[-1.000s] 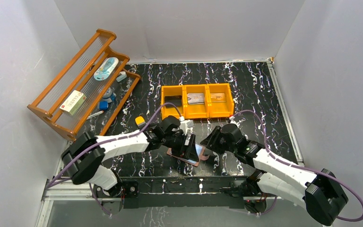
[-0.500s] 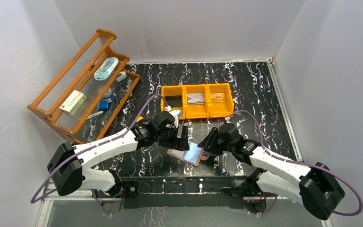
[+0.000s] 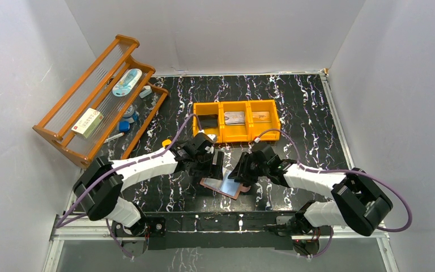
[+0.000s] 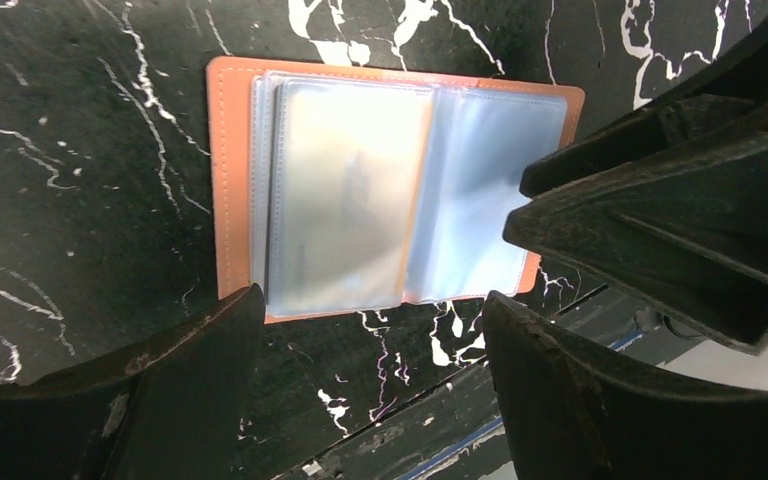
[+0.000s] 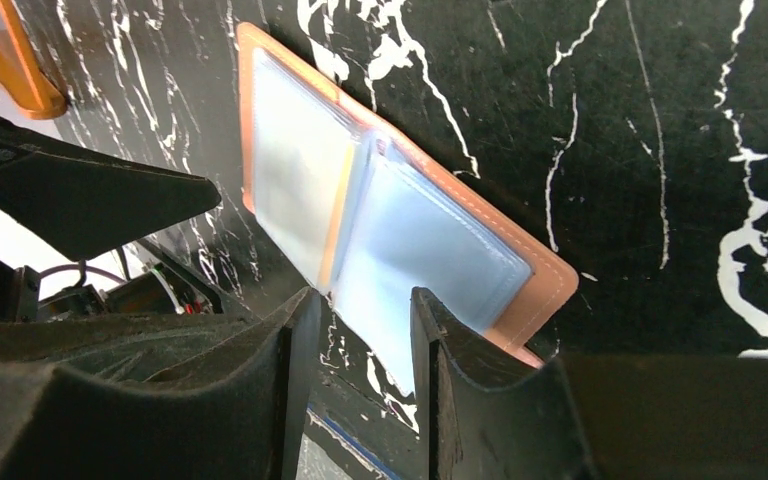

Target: Take the credit cards out of the card holder

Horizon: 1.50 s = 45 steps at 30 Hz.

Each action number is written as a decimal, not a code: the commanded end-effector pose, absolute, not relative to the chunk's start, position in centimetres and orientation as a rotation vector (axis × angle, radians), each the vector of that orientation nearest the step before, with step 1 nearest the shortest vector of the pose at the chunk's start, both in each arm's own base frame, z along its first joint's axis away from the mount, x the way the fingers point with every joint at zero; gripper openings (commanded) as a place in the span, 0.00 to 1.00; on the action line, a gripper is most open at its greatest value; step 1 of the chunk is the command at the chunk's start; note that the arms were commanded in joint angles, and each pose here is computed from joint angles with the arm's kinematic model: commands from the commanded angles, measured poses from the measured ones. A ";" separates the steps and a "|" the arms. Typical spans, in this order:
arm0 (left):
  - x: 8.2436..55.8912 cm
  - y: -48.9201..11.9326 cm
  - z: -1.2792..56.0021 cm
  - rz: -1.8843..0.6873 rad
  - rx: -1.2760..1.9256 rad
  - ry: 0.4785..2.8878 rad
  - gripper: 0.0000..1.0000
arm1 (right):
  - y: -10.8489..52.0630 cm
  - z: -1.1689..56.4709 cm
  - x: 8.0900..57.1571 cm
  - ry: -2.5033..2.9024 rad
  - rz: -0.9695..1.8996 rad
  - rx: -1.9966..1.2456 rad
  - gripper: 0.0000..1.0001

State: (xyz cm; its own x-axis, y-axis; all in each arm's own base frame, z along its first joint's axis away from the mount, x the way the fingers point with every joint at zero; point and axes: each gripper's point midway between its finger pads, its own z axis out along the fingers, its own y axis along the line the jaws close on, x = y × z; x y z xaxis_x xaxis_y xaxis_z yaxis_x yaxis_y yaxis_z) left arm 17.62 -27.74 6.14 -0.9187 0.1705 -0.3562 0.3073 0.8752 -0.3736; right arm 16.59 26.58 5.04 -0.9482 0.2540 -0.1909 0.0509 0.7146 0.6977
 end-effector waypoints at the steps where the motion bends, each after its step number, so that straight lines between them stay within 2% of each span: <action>1: 17.0 -28.5 5.7 -0.699 0.396 2.751 0.77 | 27.6 5.7 17.3 2.625 1.107 0.193 0.46; 13: 15.7 -28.7 3.6 -0.735 0.410 2.827 0.74 | 26.3 2.9 16.0 2.697 1.042 0.245 0.46; 24: 14.4 -31.3 4.8 -0.994 0.457 2.794 0.72 | 26.1 2.1 15.6 2.714 1.047 0.269 0.46; 31: 14.0 -31.4 4.7 -1.027 0.446 2.799 0.70 | 26.1 2.3 15.8 2.698 1.052 0.284 0.45; 36: 14.9 -29.9 4.9 -0.893 0.379 2.788 0.68 | 26.4 3.9 16.6 2.662 1.048 0.249 0.47; 45: 18.4 -22.6 7.6 -0.471 0.045 2.625 0.76 | 26.5 7.0 18.9 2.617 0.909 0.168 0.55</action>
State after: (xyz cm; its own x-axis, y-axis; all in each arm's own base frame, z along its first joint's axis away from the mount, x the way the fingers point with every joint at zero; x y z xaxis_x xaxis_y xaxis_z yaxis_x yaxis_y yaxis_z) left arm 16.93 -27.14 6.72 -0.9267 0.0722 -0.3688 0.2436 0.8627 -0.4432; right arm 17.47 26.45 5.00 -0.9466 0.2386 -0.2168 0.0418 0.7576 0.6513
